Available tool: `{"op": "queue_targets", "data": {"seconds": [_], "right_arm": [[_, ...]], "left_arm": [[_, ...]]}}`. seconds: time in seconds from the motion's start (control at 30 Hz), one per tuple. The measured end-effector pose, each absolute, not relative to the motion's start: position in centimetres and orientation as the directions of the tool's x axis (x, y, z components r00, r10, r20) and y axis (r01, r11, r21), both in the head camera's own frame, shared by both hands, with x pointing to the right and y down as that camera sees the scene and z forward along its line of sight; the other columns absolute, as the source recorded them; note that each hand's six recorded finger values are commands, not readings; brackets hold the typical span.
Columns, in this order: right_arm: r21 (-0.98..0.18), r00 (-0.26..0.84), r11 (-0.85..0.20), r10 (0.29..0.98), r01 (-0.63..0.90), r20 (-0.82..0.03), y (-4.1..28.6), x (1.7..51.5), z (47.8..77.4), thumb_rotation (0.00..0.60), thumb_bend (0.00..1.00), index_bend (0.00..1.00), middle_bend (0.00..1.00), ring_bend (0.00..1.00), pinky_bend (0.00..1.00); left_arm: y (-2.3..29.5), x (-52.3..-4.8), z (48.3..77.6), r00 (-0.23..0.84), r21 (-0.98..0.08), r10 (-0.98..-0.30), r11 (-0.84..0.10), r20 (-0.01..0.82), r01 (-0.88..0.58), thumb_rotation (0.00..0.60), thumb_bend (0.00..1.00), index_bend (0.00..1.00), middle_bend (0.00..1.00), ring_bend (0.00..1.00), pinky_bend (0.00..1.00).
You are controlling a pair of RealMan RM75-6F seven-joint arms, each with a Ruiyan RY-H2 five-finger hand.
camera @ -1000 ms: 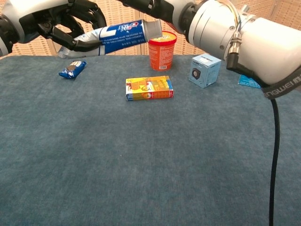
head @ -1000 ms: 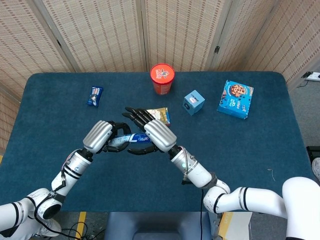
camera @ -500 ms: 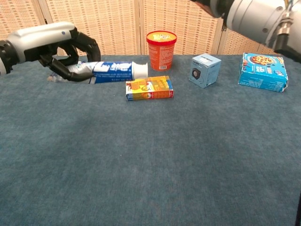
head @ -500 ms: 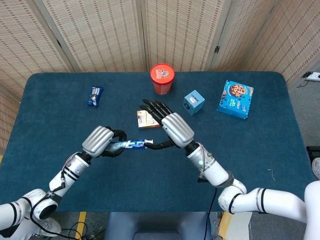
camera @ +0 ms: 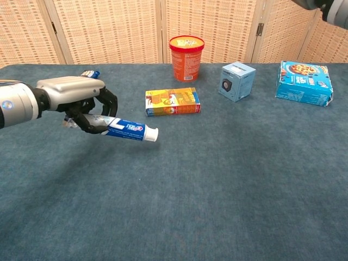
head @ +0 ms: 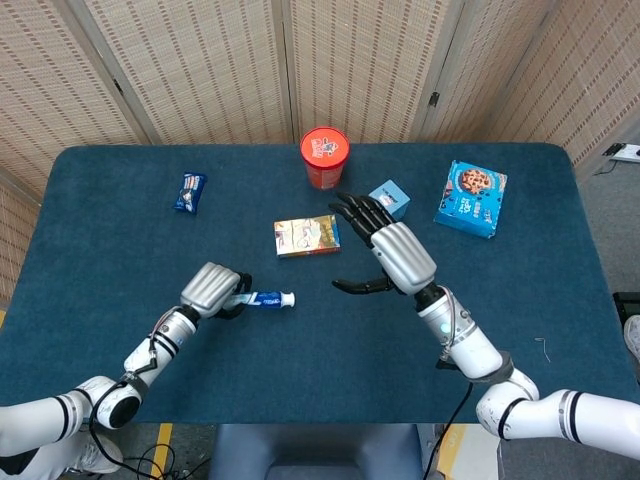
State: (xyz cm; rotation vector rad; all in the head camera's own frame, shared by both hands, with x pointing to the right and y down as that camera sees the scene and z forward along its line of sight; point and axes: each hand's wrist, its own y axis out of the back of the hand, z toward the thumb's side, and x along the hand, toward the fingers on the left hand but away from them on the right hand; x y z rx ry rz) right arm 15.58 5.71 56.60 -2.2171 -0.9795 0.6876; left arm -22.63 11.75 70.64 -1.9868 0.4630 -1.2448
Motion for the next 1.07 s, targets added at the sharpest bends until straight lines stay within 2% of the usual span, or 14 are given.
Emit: {"op": "queue_targets", "data": {"seconds": [0.03,0.1,0.13,0.2,0.27,0.37,0.5,0.63,0.8,0.87,0.97,1.03,1.07], "right_arm": [[-0.707,0.587,-0.537,0.781,0.460,-0.211,5.7,15.8,56.6,0.104,0.00,0.00,0.00,0.00,0.00],[-0.711,0.578,-0.532,0.787,0.459,-0.216,5.6,16.4,56.6,0.105,0.00,0.00,0.00,0.00,0.00],[-0.713,0.574,-0.530,0.789,0.459,-0.218,5.6,16.7,56.6,0.105,0.00,0.00,0.00,0.00,0.00],[-0.720,0.564,-0.525,0.795,0.453,-0.225,5.5,17.4,56.6,0.105,0.00,0.00,0.00,0.00,0.00],[-0.728,0.553,-0.521,0.800,0.447,-0.233,5.4,18.1,56.7,0.106,0.00,0.00,0.00,0.00,0.00],[-0.737,0.533,-0.516,0.808,0.436,-0.251,5.4,19.5,56.8,0.105,0.00,0.00,0.00,0.00,0.00],[-0.750,0.506,-0.516,0.815,0.414,-0.282,5.5,21.5,57.0,0.103,0.00,0.00,0.00,0.00,0.00],[-0.776,0.484,-0.515,0.817,0.365,-0.315,6.0,23.4,57.1,0.104,0.00,0.00,0.00,0.00,0.00],[-0.800,0.431,-0.523,0.819,0.293,-0.378,7.1,26.7,57.1,0.116,0.00,0.00,0.00,0.00,0.00],[-0.809,0.405,-0.525,0.822,0.266,-0.400,7.7,28.1,57.0,0.149,0.00,0.00,0.00,0.00,0.00],[-0.820,0.360,-0.526,0.827,0.227,-0.431,8.7,30.1,57.1,0.253,0.00,0.00,0.00,0.00,0.00],[-0.823,0.329,-0.528,0.831,0.212,-0.448,9.5,31.3,57.0,0.387,0.00,0.00,0.00,0.00,0.00],[-0.824,0.315,-0.527,0.834,0.208,-0.453,9.9,31.8,57.0,0.426,0.00,0.00,0.00,0.00,0.00]], "left_arm": [[11.8,-22.6,70.8,0.460,-0.740,-0.634,-0.668,0.622,0.079,0.600,0.40,0.49,0.70,0.57,0.50],[11.8,-22.8,71.2,0.444,-0.729,-0.630,-0.680,0.637,0.080,0.600,0.27,0.17,0.43,0.35,0.38],[11.8,-22.9,71.3,0.436,-0.724,-0.630,-0.685,0.643,0.078,0.600,0.25,0.08,0.35,0.27,0.33],[11.6,-23.1,71.2,0.419,-0.717,-0.634,-0.695,0.650,0.060,0.600,0.22,0.00,0.22,0.16,0.25],[11.5,-23.4,70.8,0.408,-0.720,-0.647,-0.693,0.643,0.035,0.600,0.21,0.00,0.16,0.11,0.21],[10.9,-24.2,69.8,0.393,-0.743,-0.686,-0.669,0.612,-0.012,0.600,0.21,0.00,0.14,0.09,0.18],[10.3,-26.5,67.8,0.361,-0.778,-0.747,-0.622,0.559,-0.083,0.600,0.21,0.00,0.15,0.12,0.18],[9.8,-29.5,66.0,0.309,-0.812,-0.799,-0.571,0.516,-0.119,0.600,0.22,0.04,0.19,0.15,0.18],[9.9,-34.9,63.9,0.182,-0.843,-0.848,-0.523,0.498,-0.131,0.600,0.24,0.10,0.22,0.17,0.19],[10.1,-36.7,63.2,0.134,-0.854,-0.863,-0.503,0.488,-0.135,0.600,0.27,0.13,0.24,0.19,0.19],[10.9,-39.5,62.1,0.059,-0.869,-0.881,-0.474,0.470,-0.143,0.600,0.29,0.17,0.27,0.21,0.20],[11.6,-41.5,61.3,0.011,-0.881,-0.890,-0.453,0.456,-0.141,0.600,0.29,0.19,0.29,0.21,0.20],[12.0,-42.2,60.9,-0.007,-0.885,-0.893,-0.444,0.449,-0.139,0.600,0.29,0.20,0.30,0.22,0.20]]}}
